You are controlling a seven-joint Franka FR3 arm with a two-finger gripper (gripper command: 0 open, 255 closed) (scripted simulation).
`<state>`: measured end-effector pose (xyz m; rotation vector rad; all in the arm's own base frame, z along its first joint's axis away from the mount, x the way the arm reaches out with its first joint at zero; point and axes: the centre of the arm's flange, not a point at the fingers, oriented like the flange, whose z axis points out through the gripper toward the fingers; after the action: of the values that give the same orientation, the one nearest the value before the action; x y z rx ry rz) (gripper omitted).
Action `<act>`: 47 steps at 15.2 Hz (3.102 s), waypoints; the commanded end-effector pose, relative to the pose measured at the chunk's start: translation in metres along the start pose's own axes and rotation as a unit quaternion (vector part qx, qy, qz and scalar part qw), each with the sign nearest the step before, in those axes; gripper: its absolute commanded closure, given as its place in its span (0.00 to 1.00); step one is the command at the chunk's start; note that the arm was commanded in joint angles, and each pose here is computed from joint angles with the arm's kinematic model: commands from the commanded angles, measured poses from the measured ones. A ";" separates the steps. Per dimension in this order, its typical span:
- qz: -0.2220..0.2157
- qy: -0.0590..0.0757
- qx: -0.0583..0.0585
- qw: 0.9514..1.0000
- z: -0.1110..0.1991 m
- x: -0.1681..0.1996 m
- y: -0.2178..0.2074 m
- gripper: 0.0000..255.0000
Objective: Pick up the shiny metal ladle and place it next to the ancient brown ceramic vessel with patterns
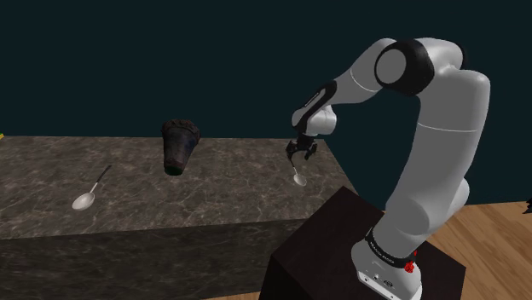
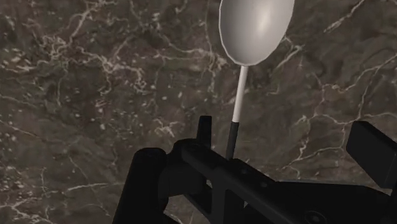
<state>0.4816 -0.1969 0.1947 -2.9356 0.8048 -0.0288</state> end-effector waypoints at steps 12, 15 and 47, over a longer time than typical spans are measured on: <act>0.043 -0.004 0.009 0.999 0.088 0.022 0.021 0.00; 0.043 -0.004 0.009 0.999 0.088 0.022 0.021 0.00; 0.043 -0.004 0.009 0.999 -0.007 0.021 0.012 1.00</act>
<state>0.4934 -0.2185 0.1946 -2.8791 0.9239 -0.0171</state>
